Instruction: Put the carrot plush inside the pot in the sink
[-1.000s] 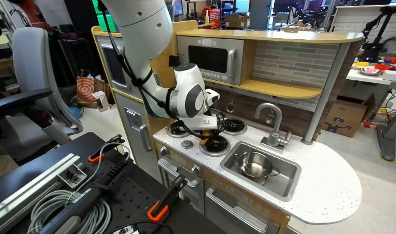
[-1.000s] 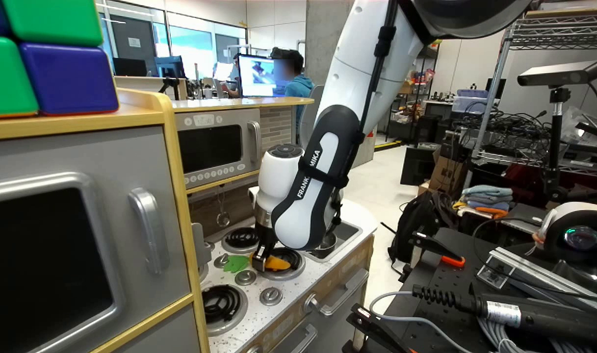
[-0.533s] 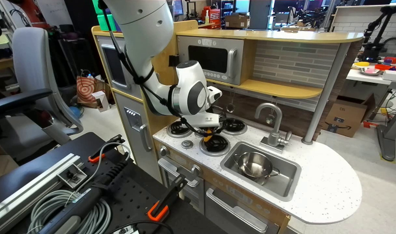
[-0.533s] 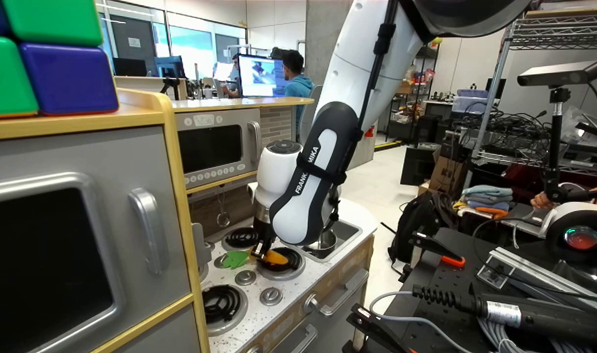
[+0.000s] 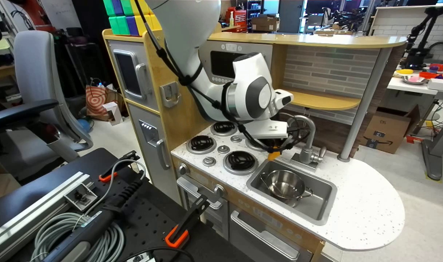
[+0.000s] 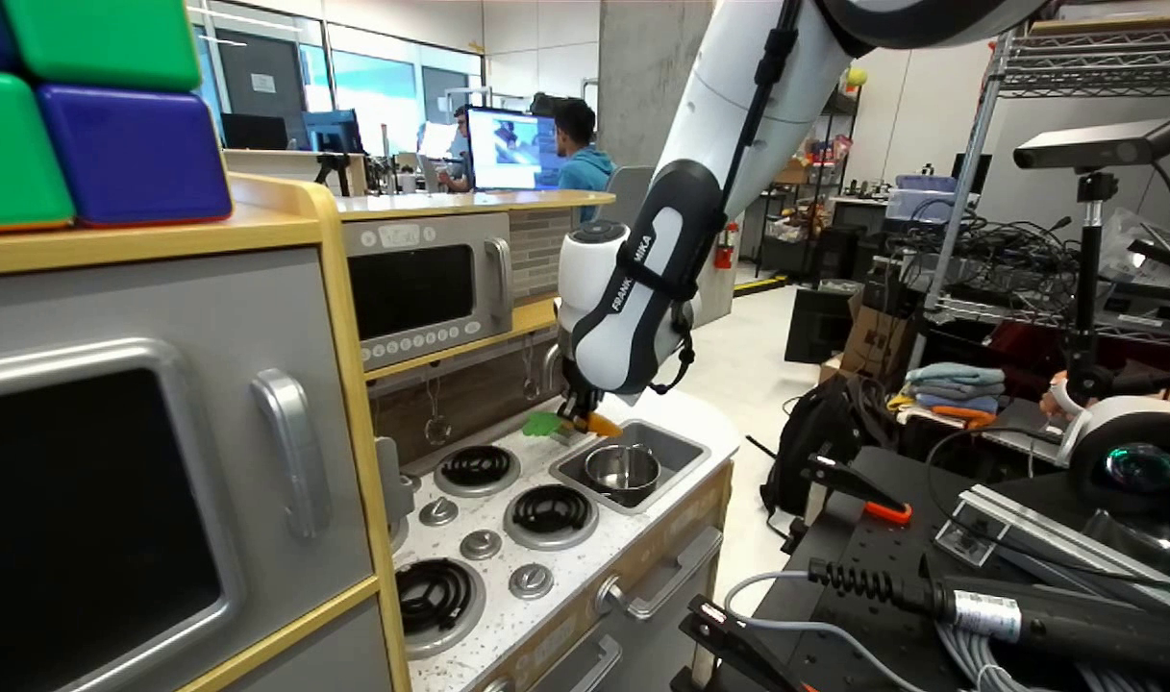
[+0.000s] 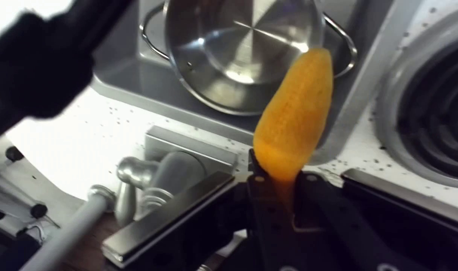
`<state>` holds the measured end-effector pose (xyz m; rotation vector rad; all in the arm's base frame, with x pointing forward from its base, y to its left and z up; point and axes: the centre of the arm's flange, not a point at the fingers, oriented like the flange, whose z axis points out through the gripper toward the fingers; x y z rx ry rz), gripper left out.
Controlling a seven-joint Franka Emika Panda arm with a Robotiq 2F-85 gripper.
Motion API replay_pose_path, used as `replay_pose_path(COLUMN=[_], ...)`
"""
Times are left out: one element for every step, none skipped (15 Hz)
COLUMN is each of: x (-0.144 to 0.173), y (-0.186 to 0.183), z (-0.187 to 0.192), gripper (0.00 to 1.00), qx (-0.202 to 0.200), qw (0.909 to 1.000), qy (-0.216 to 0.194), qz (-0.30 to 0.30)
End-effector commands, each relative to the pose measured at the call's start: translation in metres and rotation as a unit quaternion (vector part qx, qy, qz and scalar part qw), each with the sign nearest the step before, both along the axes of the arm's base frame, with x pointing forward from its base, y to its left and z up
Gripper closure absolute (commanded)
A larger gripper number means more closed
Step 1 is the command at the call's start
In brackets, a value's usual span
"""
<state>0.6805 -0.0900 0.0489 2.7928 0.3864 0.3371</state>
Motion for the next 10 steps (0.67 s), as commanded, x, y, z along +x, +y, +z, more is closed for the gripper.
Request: replay_pose_path(x=[0.013,0.013,0.011,0.01,0.007,0.005,0.003,0.001,-0.002,-0.003], y=[-0.036,-0.043,-0.048,-0.052,-0.055,-0.057,-0.058,-0.058,-0.057,-0.055], z=[-0.001,-0.002,-0.003,-0.005,-0.008,-0.013,-0.016,-0.019,-0.021,-0.022], gripper=[0.97,0.97,0.97,0.97,0.97,0.97,0.97,0.97,0.63,0.6], qx=[-0.004,-0.002,-0.001,0.001,0.002,0.006,0.008,0.011,0.015,0.019], qw=[0.9978,0.9968,0.9958,0.9947,0.9935,0.9918,0.9906,0.9892,0.9879,0.987], qy=[0.022,0.03,0.038,0.046,0.055,0.068,0.075,0.084,0.09,0.097], qz=[-0.063,-0.074,-0.084,-0.092,-0.1,-0.108,-0.115,-0.12,-0.125,-0.127])
